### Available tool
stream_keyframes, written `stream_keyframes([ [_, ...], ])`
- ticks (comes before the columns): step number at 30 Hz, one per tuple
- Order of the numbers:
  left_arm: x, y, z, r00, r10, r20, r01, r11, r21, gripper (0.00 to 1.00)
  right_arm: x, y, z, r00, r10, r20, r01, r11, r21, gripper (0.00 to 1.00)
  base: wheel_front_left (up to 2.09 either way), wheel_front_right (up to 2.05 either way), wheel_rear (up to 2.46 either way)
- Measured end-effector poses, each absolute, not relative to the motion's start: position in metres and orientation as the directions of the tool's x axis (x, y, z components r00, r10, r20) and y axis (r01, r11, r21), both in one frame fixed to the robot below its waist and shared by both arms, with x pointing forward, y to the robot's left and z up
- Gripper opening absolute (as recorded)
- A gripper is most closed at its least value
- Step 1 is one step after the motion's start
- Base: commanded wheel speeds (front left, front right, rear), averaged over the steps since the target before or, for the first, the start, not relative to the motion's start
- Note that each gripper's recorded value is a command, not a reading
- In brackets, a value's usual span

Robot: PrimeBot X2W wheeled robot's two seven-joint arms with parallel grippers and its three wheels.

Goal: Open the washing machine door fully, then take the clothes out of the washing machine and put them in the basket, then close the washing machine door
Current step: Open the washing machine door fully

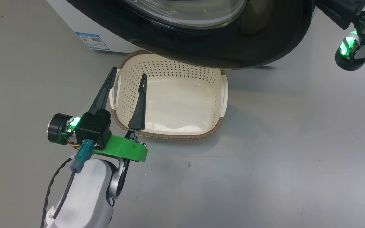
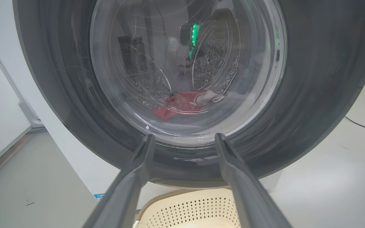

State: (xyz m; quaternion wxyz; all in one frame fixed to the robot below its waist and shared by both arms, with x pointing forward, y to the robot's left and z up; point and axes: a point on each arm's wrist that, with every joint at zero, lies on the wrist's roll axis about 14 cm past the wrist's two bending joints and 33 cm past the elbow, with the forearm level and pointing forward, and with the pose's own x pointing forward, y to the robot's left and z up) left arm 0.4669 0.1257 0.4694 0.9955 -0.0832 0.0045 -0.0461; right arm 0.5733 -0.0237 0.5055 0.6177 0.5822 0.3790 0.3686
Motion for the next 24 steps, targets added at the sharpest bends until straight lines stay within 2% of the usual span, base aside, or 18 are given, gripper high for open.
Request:
stream_keyframes([
  [16, 0.447, 0.125, 0.482, 0.996, -0.091, 0.012, 0.092, 0.981, -0.170, 1.00, 0.533, -0.002, 0.514, 0.346, 0.938, -0.032, -0.023, 0.043, 0.999, 0.00, 0.00, 0.00, 0.00],
  [24, 0.433, 0.128, 0.485, 0.997, -0.077, 0.012, 0.078, 0.982, -0.169, 1.00, 0.504, 0.019, 0.516, 0.274, 0.962, -0.014, -0.015, 0.018, 1.000, 0.00, 0.00, 0.00, 0.00],
])
